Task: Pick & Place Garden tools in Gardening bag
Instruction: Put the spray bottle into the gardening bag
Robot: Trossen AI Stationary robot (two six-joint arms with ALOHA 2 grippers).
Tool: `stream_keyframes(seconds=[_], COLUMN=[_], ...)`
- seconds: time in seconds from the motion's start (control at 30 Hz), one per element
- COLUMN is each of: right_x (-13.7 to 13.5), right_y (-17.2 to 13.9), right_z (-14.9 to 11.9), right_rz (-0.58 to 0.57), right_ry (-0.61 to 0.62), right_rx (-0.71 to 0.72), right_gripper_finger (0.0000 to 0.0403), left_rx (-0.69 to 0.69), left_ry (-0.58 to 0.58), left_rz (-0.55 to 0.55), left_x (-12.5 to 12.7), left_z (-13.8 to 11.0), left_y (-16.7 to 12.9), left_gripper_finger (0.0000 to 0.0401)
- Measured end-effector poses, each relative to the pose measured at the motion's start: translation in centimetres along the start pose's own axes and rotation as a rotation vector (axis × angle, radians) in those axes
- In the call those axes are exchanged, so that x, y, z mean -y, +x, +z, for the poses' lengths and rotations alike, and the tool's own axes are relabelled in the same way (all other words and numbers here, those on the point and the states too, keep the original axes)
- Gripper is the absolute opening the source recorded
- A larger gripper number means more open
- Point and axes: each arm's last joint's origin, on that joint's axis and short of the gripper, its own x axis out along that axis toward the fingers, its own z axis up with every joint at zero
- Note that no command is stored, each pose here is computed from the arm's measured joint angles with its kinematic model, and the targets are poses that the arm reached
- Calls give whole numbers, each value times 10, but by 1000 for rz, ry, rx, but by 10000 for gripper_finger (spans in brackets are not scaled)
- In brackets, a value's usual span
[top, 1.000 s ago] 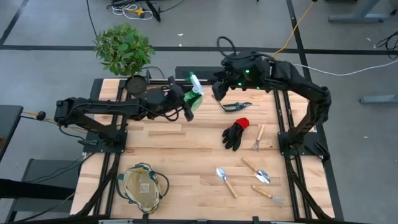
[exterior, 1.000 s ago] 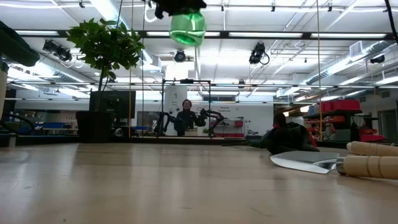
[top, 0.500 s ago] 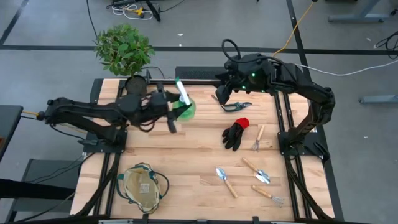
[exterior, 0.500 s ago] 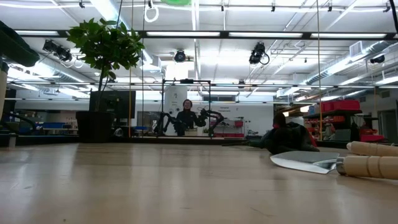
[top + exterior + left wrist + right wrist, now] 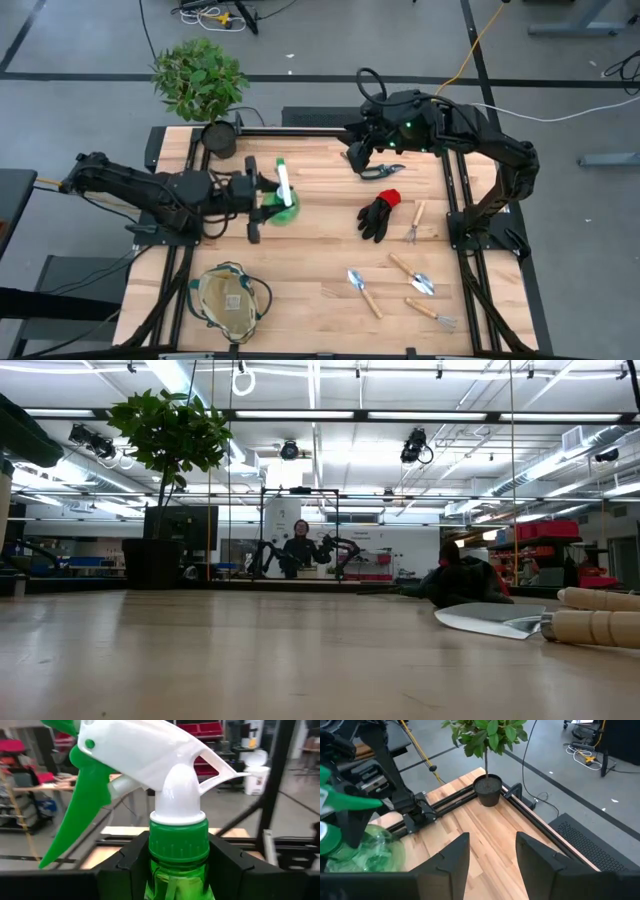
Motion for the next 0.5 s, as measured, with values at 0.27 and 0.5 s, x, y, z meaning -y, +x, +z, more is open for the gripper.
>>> stream_keyframes(seconds=[0.27,0.5], right_x=[-8,-14], right_y=[-3,-4], right_z=[-3,-4], right_rz=[26,46], right_ry=[5,2], right_rx=[-5,-2], right_gripper_finger=[159,159], left_rx=[-66,-147], left_ry=[11,-22], left_rz=[-119,-200], left_x=[24,36], left_z=[-6,-13], left_y=[-13,-25], left_gripper_finger=[165,167])
